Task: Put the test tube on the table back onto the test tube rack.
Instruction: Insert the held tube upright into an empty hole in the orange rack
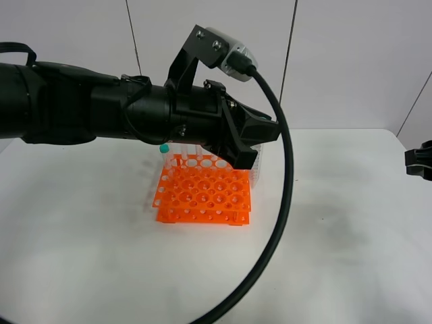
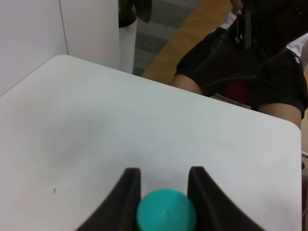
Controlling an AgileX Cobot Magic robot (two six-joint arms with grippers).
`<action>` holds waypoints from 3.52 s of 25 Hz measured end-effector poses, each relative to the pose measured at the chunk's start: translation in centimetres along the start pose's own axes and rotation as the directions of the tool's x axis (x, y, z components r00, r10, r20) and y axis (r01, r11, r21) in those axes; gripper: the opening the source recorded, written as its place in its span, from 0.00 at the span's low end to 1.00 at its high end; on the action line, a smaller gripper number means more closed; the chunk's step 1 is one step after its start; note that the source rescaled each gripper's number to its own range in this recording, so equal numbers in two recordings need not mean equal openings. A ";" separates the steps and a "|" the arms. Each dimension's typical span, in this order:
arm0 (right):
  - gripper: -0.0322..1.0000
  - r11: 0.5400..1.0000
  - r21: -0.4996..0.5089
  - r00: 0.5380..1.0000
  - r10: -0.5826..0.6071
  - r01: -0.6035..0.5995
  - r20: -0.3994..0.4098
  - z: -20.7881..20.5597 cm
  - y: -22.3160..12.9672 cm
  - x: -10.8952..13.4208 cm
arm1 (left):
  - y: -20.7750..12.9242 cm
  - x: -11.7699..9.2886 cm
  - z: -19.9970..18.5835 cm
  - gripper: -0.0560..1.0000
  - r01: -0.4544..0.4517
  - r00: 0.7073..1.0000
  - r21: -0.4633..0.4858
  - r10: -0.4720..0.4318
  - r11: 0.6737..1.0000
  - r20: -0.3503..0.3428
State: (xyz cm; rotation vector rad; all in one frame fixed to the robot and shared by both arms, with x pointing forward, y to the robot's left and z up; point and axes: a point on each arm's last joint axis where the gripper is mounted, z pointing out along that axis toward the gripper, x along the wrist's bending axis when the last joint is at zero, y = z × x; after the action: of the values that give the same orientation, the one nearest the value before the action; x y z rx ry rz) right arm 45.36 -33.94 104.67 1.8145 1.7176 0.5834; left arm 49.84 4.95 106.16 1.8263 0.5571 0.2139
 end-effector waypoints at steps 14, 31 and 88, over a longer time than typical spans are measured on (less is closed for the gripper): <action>0.81 0.938 0.342 0.998 0.054 -0.057 0.019 -0.6 -2.4 -0.1 | 0.0 0.0 0.0 0.05 -0.001 1.000 0.000 0.001 1.000 0.000; 0.81 0.793 0.607 0.991 0.121 -0.060 -0.061 -2.0 -4.6 1.0 | 0.0 -0.1 0.0 0.05 -0.002 1.000 -0.003 0.002 1.000 0.015; 0.81 0.997 -0.069 0.997 0.038 -0.042 -0.065 -14.5 -14.9 2.3 | 0.1 -0.4 0.0 0.05 -0.002 0.999 -0.008 0.002 1.000 0.040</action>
State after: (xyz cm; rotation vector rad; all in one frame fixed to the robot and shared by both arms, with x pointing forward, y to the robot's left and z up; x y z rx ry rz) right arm 24.89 -29.92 105.40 1.8028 1.6842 0.7164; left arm 49.53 4.76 106.28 1.8198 0.5254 0.1802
